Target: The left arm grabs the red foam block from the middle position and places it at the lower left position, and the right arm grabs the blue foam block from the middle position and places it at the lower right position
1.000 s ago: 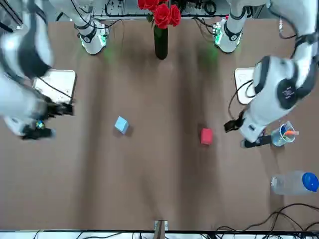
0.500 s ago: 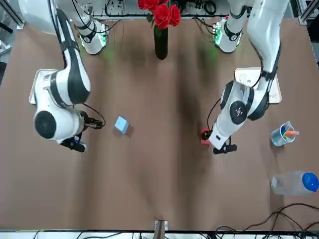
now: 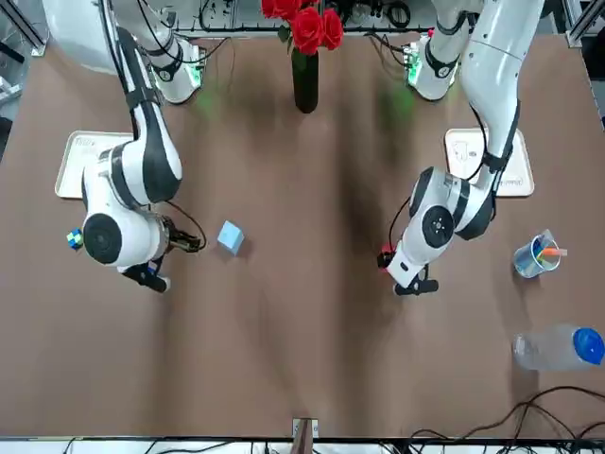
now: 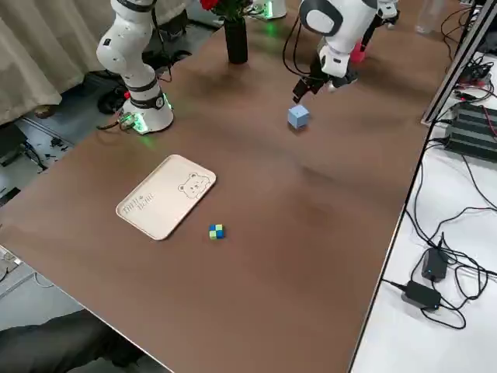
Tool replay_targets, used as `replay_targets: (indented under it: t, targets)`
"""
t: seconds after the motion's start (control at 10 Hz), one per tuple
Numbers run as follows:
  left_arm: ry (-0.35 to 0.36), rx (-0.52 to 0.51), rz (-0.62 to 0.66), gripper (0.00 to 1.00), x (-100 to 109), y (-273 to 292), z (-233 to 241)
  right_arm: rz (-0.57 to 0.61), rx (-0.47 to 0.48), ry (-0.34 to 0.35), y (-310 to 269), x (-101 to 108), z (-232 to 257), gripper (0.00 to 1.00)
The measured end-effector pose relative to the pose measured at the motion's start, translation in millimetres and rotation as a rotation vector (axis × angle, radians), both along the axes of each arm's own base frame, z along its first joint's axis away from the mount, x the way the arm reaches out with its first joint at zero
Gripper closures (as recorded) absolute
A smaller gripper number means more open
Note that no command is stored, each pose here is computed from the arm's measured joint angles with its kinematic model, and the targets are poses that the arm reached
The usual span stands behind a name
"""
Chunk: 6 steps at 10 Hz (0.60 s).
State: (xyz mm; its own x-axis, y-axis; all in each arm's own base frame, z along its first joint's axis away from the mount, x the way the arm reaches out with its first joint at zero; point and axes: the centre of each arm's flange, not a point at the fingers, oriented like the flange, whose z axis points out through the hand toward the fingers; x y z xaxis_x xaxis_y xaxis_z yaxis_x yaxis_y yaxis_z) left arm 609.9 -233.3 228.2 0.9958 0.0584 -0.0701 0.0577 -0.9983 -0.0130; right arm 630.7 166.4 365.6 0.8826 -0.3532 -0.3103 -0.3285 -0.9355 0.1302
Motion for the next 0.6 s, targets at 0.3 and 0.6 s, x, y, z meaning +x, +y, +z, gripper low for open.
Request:
replay_targets:
  t: [0.3, 0.6]
  targets:
    - [0.014, 0.003, -0.017, 0.02, -5, -9, -9, -0.009, -0.004, 0.006, -5, -3, -14, 0.0]
    - [0.046, 0.012, -0.036, 0.15, -13, -16, -30, -0.049, -0.011, -0.05, 5, -19, -64, 0.0]
